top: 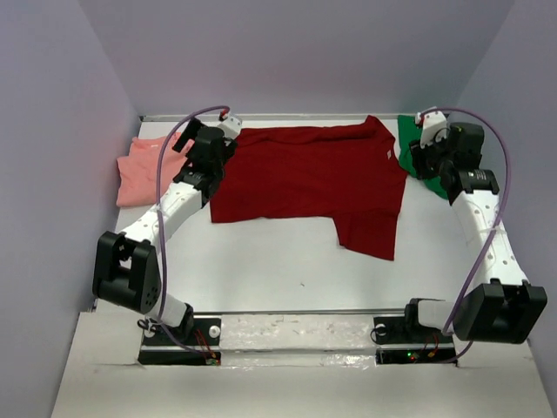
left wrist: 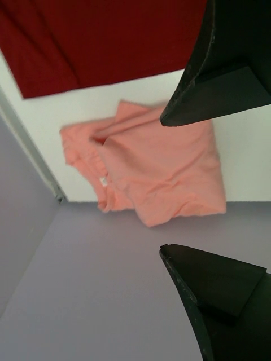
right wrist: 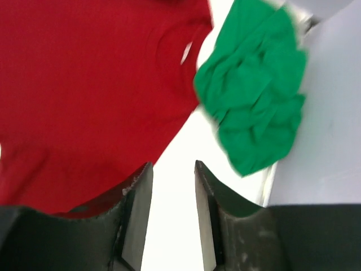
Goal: Fold and stack the t-shirts
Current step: Flatten the tshirt out
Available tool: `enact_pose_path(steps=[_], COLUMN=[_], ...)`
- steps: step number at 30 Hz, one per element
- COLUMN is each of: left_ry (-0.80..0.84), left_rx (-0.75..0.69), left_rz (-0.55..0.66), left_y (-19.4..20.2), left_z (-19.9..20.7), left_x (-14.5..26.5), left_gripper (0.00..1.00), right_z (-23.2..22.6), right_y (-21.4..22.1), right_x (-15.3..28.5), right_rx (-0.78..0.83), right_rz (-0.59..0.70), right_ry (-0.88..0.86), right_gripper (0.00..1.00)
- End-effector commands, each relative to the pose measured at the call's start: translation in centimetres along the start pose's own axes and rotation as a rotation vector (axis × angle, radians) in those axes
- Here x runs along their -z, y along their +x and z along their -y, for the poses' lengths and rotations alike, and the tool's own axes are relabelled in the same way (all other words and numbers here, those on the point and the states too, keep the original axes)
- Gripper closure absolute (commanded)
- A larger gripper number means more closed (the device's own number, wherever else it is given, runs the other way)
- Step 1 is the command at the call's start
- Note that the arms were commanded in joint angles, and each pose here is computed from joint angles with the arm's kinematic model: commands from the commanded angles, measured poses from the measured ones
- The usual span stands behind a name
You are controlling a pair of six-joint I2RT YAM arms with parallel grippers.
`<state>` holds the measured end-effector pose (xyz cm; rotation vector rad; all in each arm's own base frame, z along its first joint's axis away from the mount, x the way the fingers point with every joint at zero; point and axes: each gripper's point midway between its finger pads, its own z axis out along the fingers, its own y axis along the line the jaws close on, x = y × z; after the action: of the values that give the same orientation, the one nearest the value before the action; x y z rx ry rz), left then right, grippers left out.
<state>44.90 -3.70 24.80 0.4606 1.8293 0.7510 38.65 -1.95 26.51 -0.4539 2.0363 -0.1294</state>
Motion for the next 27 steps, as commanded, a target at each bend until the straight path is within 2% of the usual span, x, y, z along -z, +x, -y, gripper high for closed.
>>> enact_pose_path(steps=[1, 7, 14, 18, 22, 27], left_ry=[0.326, 0.415, 0.439, 0.422, 0.421, 0.428], left_rx=[0.015, -0.045, -0.021, -0.023, -0.011, -0.01], left_rz=[-0.125, -0.304, -0.358, -0.41, -0.436, -0.423], left_y=[5.3, 11.6, 14.1, 15.7, 16.5, 16.4], left_z=[6.4, 9.3, 10.2, 10.6, 11.0, 11.0], left_x=[2.4, 4.0, 4.4, 4.0, 3.7, 3.8], left_gripper=[0.02, 0.04, 0.04, 0.04, 0.04, 0.04], right_z=[-2.4, -5.5, -8.4, -9.5, -9.1, -7.2], right_y=[4.4, 8.6, 11.3, 13.5, 14.6, 15.3], right_x=[0.4, -0.7, -3.6, -6.0, -7.3, -7.6], right_rx=[-0.033, -0.116, -0.229, -0.286, -0.305, -0.27], right_rz=[-0.111, -0.23, -0.35, -0.466, -0.521, -0.551], right_ry=[-0.059, -0.179, -0.32, -0.381, -0.356, -0.249], right_gripper=[0.62, 0.66, 0.69, 0.71, 0.71, 0.61])
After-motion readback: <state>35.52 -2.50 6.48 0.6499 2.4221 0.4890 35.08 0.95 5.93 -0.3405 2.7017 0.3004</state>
